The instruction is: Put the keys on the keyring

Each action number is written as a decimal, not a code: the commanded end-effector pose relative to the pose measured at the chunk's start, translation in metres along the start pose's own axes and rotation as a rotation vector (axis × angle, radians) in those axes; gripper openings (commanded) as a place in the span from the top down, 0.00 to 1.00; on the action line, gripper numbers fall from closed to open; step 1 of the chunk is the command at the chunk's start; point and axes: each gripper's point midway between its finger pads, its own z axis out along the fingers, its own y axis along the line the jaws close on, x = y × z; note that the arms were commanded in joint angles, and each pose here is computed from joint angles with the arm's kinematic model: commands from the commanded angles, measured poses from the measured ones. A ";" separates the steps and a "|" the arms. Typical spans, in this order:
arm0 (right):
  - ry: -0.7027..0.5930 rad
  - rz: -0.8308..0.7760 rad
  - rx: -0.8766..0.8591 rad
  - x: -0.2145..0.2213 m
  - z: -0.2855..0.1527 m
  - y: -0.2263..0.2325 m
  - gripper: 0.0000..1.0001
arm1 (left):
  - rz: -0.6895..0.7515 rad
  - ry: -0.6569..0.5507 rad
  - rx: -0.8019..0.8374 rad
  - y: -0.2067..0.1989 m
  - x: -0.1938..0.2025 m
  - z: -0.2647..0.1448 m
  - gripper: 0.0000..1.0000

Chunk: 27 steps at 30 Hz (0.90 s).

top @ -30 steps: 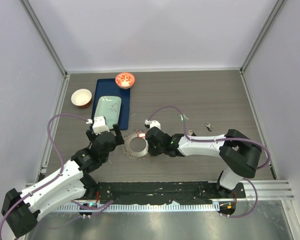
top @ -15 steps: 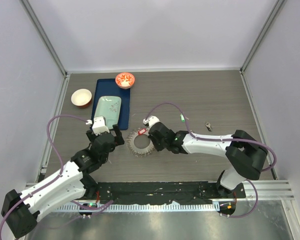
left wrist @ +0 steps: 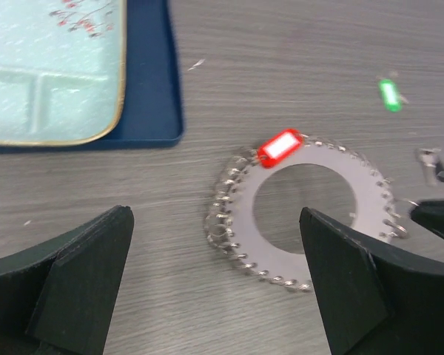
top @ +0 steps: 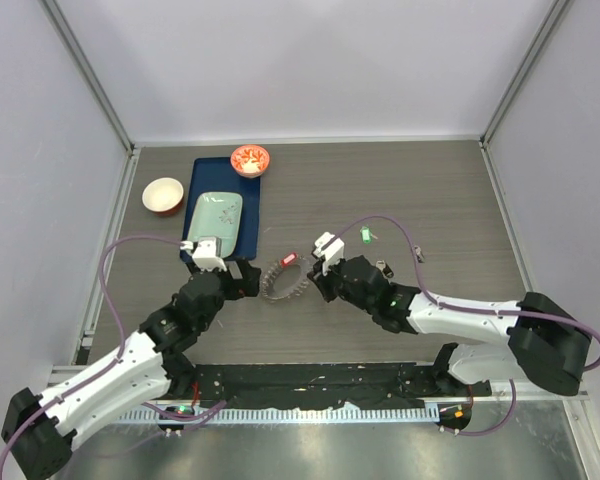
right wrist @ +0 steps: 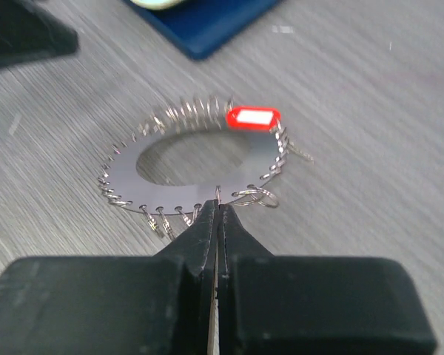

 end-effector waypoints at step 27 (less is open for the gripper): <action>-0.578 -0.180 -0.396 -0.165 -0.113 0.060 0.99 | 0.209 -0.257 0.967 -0.162 -0.097 -0.108 0.38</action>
